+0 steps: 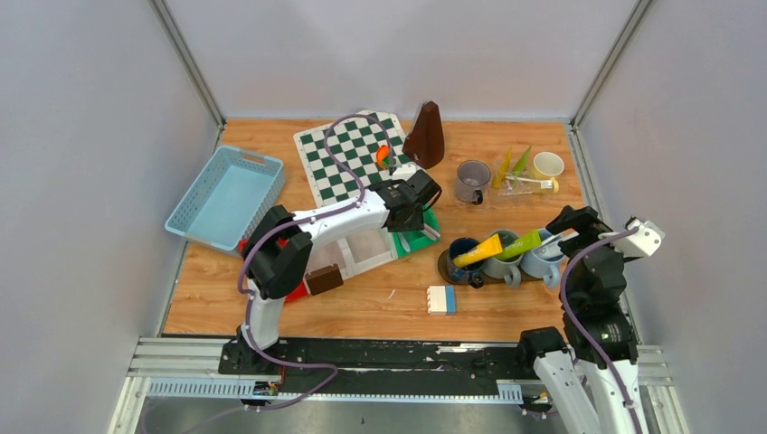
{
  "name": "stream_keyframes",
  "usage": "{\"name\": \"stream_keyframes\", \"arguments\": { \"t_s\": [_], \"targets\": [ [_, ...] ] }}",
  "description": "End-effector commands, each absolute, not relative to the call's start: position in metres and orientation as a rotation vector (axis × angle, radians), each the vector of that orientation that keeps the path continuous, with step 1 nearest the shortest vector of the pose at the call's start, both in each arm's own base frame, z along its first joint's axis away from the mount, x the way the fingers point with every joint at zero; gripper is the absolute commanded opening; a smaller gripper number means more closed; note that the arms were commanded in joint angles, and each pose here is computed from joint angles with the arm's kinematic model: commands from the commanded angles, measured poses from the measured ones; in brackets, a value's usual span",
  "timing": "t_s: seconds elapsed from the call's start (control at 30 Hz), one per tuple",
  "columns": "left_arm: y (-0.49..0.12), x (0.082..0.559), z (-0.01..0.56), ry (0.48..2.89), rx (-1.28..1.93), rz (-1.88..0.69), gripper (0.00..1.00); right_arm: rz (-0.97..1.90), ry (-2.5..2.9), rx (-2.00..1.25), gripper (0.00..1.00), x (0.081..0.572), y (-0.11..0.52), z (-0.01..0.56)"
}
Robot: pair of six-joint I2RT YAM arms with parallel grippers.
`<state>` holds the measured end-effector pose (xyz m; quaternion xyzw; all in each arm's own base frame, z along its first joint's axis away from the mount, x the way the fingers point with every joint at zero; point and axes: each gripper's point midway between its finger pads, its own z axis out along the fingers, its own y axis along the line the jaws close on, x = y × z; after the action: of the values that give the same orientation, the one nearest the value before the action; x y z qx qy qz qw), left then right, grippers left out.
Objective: Prepare toiletry sets of a toothbrush and toothpaste on the tray
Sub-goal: Place the toothbrush in the cup, then pick up the toothbrush from the storage box.
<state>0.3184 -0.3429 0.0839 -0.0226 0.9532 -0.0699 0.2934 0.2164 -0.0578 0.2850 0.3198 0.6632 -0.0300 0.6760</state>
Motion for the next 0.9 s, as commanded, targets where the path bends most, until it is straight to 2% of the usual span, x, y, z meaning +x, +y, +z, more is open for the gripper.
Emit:
{"name": "stream_keyframes", "arguments": {
  "t_s": [0.0, 0.87],
  "targets": [
    [-0.354, 0.331, 0.088, 2.532, -0.159, -0.269, 0.5, -0.077, 1.427, 0.704, 0.86, 0.215, -0.061, 0.296],
    [-0.353, 0.33, 0.041, 2.62, -0.27, -0.281, 0.48, -0.06, 1.419, 0.674, 0.86, 0.215, -0.057, 0.289]
  ]
}}
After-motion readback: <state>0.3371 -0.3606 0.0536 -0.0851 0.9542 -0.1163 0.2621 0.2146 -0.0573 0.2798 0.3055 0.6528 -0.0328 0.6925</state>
